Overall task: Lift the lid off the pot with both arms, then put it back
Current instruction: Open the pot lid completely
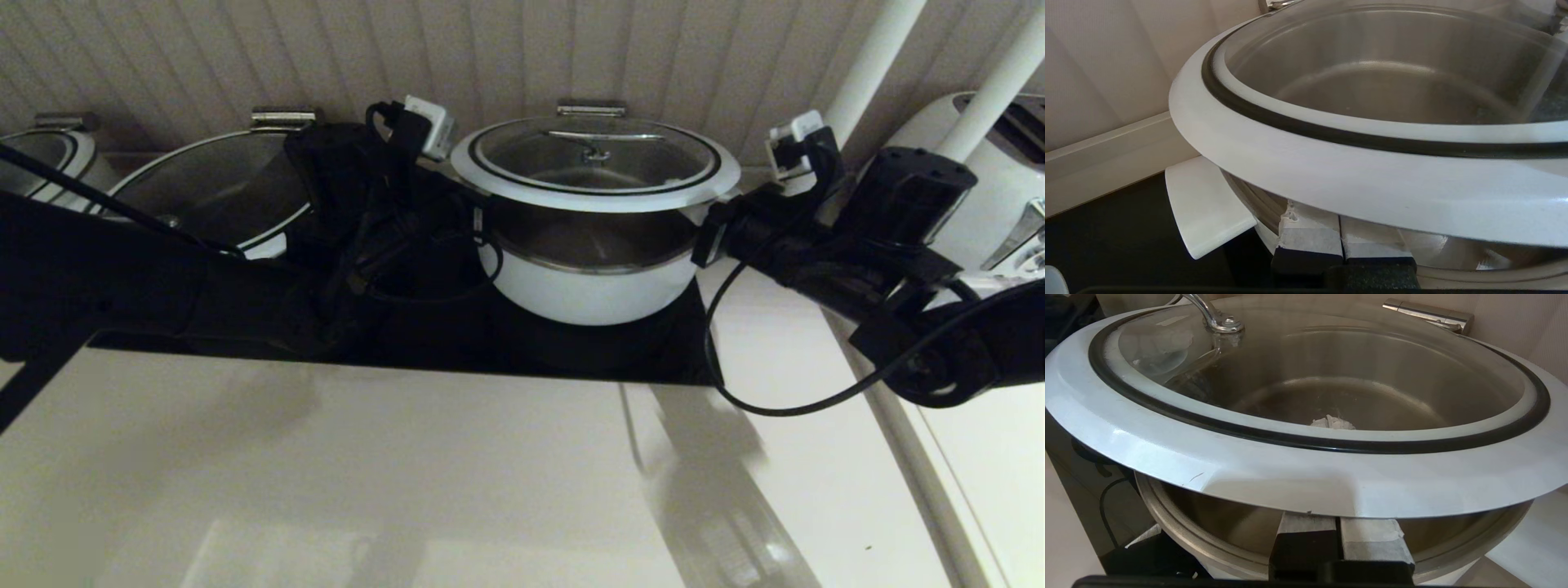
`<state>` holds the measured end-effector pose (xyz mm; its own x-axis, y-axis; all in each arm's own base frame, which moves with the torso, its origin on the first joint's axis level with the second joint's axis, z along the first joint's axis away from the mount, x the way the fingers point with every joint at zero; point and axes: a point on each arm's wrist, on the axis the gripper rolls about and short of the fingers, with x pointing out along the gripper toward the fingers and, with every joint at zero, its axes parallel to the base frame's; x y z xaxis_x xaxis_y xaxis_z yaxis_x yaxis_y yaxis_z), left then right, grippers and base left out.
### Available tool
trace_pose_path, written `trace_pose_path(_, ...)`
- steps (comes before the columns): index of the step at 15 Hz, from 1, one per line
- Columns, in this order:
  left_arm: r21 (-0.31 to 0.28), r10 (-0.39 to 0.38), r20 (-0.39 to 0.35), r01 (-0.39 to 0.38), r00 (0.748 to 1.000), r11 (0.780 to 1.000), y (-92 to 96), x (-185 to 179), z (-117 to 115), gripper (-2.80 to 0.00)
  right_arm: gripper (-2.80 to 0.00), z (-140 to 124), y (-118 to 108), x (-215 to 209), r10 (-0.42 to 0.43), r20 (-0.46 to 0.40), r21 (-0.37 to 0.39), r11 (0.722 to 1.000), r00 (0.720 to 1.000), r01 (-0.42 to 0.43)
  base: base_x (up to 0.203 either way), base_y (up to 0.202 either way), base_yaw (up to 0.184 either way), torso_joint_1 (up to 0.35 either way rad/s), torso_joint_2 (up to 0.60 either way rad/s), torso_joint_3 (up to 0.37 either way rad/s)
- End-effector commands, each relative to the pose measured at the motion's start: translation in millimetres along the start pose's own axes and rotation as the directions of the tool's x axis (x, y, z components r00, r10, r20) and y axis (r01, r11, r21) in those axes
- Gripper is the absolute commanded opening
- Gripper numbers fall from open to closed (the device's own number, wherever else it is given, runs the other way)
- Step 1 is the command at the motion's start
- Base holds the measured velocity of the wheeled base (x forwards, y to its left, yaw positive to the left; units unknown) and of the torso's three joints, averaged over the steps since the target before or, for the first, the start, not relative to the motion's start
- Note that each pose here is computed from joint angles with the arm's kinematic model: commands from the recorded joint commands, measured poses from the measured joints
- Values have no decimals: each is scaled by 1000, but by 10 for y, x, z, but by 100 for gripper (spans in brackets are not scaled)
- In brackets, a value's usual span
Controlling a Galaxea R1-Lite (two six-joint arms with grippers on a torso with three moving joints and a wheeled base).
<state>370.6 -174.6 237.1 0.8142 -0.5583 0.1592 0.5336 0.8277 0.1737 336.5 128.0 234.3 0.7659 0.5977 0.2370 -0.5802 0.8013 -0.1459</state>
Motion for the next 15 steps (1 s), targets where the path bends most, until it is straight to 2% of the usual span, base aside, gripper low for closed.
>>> trace_pose_path(1,-1,-3,-12,3,1000,1000,-11,-32,-33,-280,-280,6,-4,3,0,7,-3,1000,1000,0,0,0,0,0,0,0)
trace_pose_path(7,-14,13,-142,-15,990,1000,-70,-428,-220,-280,-280,22,-4,0,1,12,-5,1000,1000,-1,0,0,0,0,0,0)
trace_pose_path(9,-14,31,-170,-34,985,999,-32,-653,-199,-280,-280,42,-10,14,0,21,-6,1000,1000,0,0,0,0,0,0,0)
trace_pose_path(15,9,112,-94,-112,989,994,171,-963,170,-280,-280,37,-8,17,1,20,-7,1000,1000,-1,0,0,0,0,0,0)
